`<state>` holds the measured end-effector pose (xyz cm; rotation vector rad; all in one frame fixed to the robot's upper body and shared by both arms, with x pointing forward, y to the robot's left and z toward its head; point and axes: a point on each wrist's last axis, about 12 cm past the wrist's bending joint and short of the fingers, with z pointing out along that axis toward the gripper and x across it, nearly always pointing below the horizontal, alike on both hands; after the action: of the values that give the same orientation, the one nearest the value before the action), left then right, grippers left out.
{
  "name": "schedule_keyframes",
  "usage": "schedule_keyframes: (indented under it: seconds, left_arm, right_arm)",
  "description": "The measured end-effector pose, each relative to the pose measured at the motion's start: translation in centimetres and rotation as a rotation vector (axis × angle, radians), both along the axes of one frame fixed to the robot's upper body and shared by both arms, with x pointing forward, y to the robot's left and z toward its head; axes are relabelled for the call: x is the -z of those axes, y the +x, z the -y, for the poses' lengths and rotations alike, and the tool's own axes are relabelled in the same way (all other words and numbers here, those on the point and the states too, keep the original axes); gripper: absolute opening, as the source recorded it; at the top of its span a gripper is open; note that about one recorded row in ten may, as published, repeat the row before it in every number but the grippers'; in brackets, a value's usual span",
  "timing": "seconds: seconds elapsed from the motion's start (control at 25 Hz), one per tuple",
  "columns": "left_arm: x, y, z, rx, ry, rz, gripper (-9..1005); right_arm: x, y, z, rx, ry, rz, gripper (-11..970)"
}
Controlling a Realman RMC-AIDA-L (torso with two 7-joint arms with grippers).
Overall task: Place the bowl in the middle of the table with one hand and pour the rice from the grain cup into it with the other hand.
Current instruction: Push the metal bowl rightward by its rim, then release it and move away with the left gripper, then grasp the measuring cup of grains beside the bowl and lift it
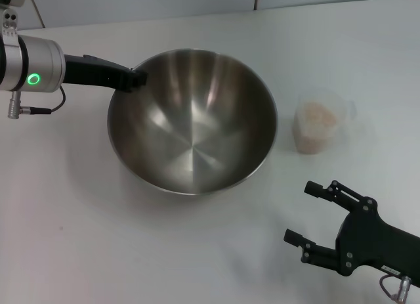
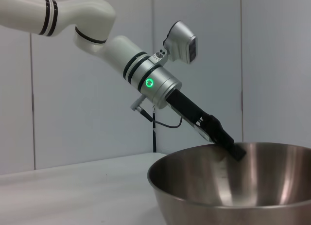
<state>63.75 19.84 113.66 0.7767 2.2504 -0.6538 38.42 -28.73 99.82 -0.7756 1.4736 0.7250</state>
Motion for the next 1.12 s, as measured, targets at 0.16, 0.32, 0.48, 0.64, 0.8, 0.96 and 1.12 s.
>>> schedule_keyframes:
  seconds: [0.16, 0.32, 0.48, 0.64, 0.8, 0.96, 1.12]
  left_arm:
    - [0.4, 0.1, -0.3, -0.022, 0.003, 0.009, 39]
    - [0.6, 0.0, -0.5, -0.028, 0.003, 0.008, 40]
    - [0.6, 0.0, -0.7, -0.037, 0.000, 0.009, 41]
    - [-0.2, -0.2, -1.0, -0.024, -0.013, 0.029, 124]
    - [-2.1, -1.0, -1.8, 0.003, -0.041, 0.090, 281]
    - [-4.3, -3.5, -4.4, 0.039, -0.085, 0.285, 420]
    - [-4.3, -6.2, -6.3, 0.102, -0.097, 0.417, 597]
  right_arm:
    - [0.0, 0.0, 0.0, 0.000, 0.001, -0.001, 840]
    - [0.0, 0.0, 0.0, 0.000, 0.002, -0.002, 840]
    - [0.0, 0.0, 0.0, 0.000, 0.002, -0.002, 840]
    - [0.0, 0.1, 0.0, 0.001, 0.000, -0.004, 839]
    - [0.0, 0.1, -0.1, 0.001, 0.000, -0.004, 839]
    - [0.1, 0.0, 0.0, 0.012, -0.001, -0.005, 839]
    - [0.1, -0.1, 0.2, 0.035, 0.006, -0.008, 840]
